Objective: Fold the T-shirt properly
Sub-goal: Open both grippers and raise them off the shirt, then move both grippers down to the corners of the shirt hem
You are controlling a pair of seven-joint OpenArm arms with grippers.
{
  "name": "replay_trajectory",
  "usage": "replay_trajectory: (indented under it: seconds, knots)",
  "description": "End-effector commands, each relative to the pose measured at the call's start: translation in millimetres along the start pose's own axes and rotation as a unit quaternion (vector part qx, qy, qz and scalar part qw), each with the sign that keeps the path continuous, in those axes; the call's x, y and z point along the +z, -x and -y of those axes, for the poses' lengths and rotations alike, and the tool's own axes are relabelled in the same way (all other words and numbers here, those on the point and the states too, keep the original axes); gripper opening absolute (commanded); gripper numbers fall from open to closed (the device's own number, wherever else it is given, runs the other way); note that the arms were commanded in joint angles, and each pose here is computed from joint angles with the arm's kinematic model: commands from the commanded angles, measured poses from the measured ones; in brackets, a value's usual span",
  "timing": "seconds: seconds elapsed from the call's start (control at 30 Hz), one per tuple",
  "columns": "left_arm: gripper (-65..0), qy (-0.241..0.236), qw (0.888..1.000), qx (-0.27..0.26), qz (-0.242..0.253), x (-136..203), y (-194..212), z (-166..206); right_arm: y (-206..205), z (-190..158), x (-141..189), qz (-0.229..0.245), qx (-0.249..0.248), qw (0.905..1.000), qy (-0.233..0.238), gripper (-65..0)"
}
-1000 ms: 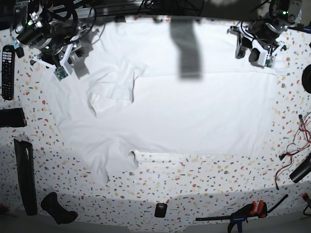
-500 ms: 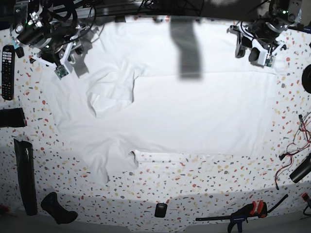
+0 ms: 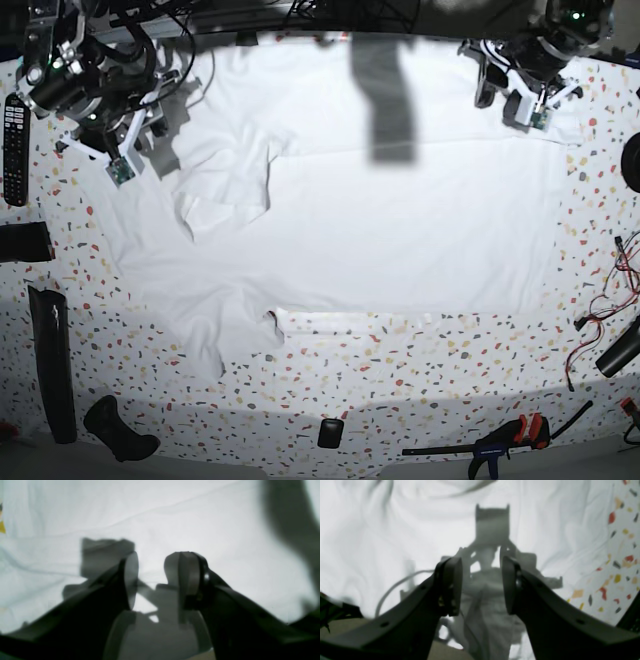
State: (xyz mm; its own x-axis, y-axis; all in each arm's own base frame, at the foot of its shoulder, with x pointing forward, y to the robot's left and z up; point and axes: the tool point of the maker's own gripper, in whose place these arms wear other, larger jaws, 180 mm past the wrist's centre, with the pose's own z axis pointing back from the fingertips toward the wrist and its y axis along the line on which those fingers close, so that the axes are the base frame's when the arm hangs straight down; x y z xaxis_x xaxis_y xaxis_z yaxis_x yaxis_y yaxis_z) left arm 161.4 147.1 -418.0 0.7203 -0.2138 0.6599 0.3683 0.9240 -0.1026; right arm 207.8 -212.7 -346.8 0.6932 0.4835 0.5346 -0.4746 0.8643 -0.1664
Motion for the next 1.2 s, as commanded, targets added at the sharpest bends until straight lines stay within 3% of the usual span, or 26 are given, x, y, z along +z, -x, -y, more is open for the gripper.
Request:
replay_trajectory:
  seconds: [0.0, 0.1, 0.23, 0.47, 0.63, 0.8, 0.93, 1.17]
  knots:
    - [-39.0, 0.002, 1.0, -0.017, 0.015, 3, -9, 2, -9, 7, 4, 0.012, 0.009, 0.9998, 0.011, -40.0]
    - [-39.0, -0.017, 0.999, -0.038, 0.02, 3, -14, -5, -17, 10, 4, 0.022, 0.009, 0.9996, 0.013, -40.0]
    - [-39.0, -0.06, 0.998, -0.018, 0.03, 4, -19, -21, -26, 6, 5, 0.039, 0.0, 0.9992, -0.003, -40.0]
    - [-39.0, -0.084, 0.993, -0.061, 0.054, 1, -47, -33, -35, 2, 6, 0.066, -0.005, 0.9977, -0.013, -40.0]
    - [-39.0, -0.087, 0.987, -0.079, 0.112, 5, -95, -32, -63, 2, 12, 0.145, -0.006, 0.9893, -0.013, -40.0]
    - [-39.0, -0.099, 0.973, -0.096, 0.185, 7, -150, -41, -96, 1, 24, 0.235, -0.015, 0.9716, -0.023, -40.0]
    - [-39.0, -0.104, 0.955, -0.109, 0.256, 16, -194, -44, -119, 5, 32, 0.272, -0.023, 0.9616, -0.033, -40.0]
    - [-39.0, -0.12, 0.931, -0.128, 0.32, 29, -252, -53, -167, 32, 47, 0.32, 0.002, 0.9476, 0.002, -40.0]
